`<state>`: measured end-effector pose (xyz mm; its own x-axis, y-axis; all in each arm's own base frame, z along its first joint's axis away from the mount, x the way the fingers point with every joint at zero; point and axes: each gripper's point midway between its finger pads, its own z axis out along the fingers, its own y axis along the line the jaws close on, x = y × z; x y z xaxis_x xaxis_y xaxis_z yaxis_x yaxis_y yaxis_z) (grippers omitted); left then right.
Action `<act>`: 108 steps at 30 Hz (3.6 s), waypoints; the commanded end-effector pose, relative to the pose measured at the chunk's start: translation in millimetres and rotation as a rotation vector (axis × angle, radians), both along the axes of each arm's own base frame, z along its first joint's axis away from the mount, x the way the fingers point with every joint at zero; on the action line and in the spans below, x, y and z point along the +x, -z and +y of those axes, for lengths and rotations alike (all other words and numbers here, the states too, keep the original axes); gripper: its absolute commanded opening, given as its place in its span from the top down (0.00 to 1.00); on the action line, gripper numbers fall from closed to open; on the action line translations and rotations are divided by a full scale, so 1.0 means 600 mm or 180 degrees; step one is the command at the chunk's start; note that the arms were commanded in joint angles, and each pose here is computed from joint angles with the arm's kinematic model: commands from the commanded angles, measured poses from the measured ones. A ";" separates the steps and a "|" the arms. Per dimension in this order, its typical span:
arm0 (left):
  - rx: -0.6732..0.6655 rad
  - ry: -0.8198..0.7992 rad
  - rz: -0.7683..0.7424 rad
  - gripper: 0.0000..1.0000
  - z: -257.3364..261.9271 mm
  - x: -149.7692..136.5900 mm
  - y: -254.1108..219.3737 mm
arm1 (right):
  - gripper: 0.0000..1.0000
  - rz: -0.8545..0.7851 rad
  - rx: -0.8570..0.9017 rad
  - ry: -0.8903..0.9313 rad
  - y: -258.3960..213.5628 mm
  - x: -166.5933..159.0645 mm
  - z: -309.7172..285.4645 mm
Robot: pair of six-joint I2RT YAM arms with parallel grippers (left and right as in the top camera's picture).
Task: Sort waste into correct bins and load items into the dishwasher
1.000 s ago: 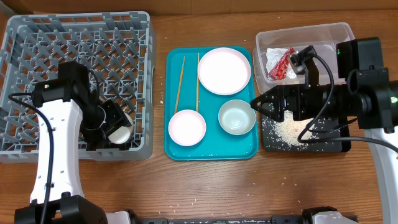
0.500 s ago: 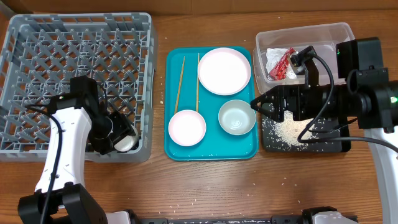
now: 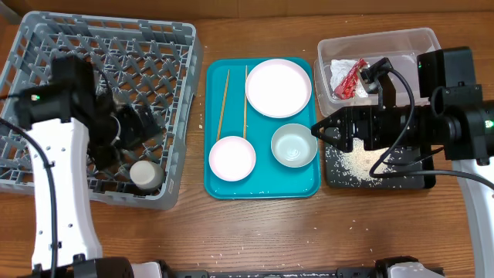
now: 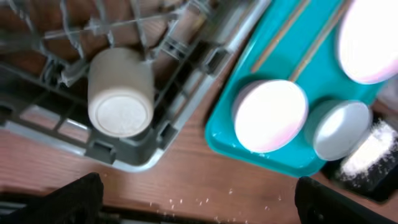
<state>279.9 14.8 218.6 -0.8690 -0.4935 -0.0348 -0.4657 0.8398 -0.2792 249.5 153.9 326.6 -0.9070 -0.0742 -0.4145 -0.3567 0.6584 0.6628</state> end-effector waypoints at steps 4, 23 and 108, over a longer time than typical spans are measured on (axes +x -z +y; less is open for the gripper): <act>-0.0096 0.0907 -0.1314 0.00 -0.047 0.029 -0.180 | 0.00 -0.0180 0.0159 0.0050 -0.026 0.020 0.008; 0.0699 0.1464 -0.2598 0.00 -0.075 -0.097 -0.341 | 0.00 0.0263 -0.0738 0.0330 0.088 0.064 0.012; 0.0408 0.1472 -0.1838 0.00 -0.057 0.016 -0.243 | 0.00 0.0317 -0.1218 -0.0127 0.158 0.038 0.122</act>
<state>291.7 -17.4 363.4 -0.8172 -0.0752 -0.5714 0.1062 0.9548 -0.2776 271.8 228.4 228.4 -0.9366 -0.2499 -0.2454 -0.3336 0.8502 0.4074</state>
